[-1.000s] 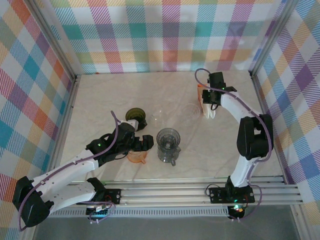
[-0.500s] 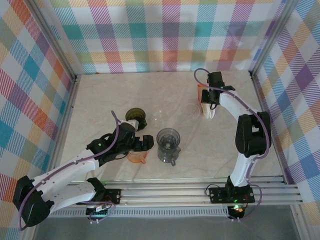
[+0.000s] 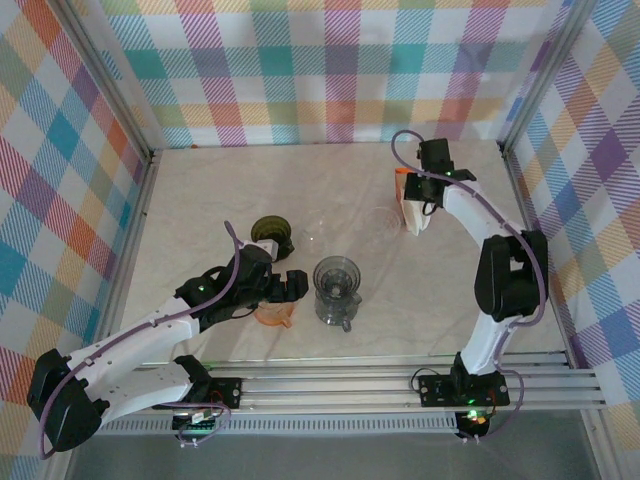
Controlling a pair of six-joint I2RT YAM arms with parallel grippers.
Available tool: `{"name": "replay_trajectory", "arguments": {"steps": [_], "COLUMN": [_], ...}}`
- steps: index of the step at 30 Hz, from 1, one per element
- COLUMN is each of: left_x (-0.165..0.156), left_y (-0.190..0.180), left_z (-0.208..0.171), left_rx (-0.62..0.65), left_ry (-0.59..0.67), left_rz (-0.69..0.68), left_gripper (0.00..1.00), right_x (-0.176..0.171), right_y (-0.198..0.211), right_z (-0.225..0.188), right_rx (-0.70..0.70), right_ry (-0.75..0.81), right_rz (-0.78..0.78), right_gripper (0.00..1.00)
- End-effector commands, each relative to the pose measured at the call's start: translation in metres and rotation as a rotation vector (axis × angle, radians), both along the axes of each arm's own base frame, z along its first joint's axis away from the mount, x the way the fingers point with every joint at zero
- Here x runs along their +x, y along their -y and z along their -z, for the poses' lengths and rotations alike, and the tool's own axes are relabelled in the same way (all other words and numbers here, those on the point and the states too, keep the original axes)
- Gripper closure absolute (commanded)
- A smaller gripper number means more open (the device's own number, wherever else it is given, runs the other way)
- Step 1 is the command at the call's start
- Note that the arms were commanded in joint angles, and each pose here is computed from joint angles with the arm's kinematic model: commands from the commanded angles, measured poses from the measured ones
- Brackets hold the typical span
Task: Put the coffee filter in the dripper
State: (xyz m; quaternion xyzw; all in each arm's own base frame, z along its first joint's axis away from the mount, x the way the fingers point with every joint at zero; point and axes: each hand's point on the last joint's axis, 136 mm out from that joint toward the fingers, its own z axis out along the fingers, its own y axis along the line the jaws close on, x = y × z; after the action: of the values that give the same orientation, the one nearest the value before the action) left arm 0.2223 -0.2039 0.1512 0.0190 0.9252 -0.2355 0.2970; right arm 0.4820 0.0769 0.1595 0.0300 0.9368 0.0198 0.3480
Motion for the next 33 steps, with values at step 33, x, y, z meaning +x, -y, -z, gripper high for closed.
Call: {"name": "replay_trajectory", "arguments": {"steps": [33], "left_x": [-0.025], "left_y": [-0.022], "left_z": [-0.055], "left_rx": [-0.053], "left_ry": [0.048], "left_rz": [0.001], "left_gripper": [0.0], "right_x": [-0.285], "right_y": [-0.116], "right_z": [-0.15], "right_rx": [0.24], "right_ry": [-0.099], "right_rz": [-0.584], "right_gripper": [1.0]}}
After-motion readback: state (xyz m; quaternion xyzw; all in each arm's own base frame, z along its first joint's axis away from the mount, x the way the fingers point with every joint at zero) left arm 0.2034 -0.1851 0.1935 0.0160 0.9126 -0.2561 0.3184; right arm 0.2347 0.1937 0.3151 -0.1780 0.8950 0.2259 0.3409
